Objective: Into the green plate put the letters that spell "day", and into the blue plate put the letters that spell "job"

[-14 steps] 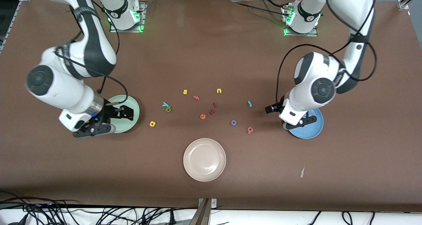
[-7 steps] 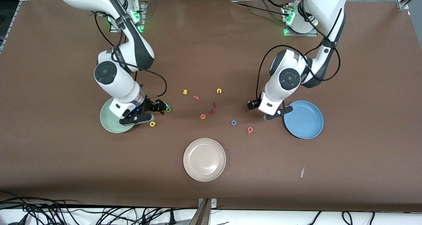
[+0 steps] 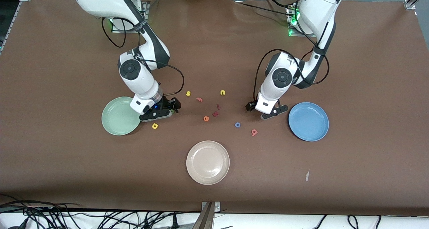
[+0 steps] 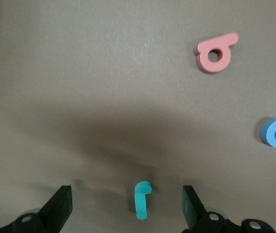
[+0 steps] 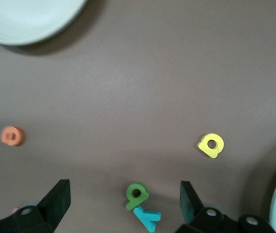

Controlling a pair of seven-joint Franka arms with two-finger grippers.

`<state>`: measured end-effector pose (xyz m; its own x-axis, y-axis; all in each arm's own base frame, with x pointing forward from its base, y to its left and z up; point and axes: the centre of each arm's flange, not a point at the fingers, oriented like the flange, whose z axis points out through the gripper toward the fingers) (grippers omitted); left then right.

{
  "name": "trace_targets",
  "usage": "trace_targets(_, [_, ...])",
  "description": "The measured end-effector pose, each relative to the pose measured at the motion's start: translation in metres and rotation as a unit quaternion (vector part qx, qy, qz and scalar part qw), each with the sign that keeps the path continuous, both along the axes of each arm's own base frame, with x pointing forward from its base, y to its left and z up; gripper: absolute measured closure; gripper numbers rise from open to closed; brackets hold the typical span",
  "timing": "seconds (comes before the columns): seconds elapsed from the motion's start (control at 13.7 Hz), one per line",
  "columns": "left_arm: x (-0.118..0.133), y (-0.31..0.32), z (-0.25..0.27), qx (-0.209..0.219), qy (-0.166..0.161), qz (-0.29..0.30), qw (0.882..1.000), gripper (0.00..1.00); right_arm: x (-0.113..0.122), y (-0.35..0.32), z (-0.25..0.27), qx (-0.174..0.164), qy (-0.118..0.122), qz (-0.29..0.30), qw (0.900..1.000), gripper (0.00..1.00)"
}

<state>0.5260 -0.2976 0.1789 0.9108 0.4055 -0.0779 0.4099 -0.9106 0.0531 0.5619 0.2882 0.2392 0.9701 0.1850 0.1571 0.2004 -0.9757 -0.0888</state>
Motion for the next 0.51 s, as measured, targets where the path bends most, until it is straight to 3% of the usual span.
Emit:
trace_targets(0.37, [-0.005, -0.009, -0.008, 0.002, 0.003, -0.002, 1.0, 0.1, -0.018, 0.006, -0.031, -0.025, 0.009, 0.029, 0.999, 0.0])
trace_targets(0.51, [-0.007, -0.011, -0.011, 0.003, 0.005, -0.003, 1.0, 0.3, -0.032, 0.021, -0.048, -0.024, 0.01, 0.035, 0.999, 0.0])
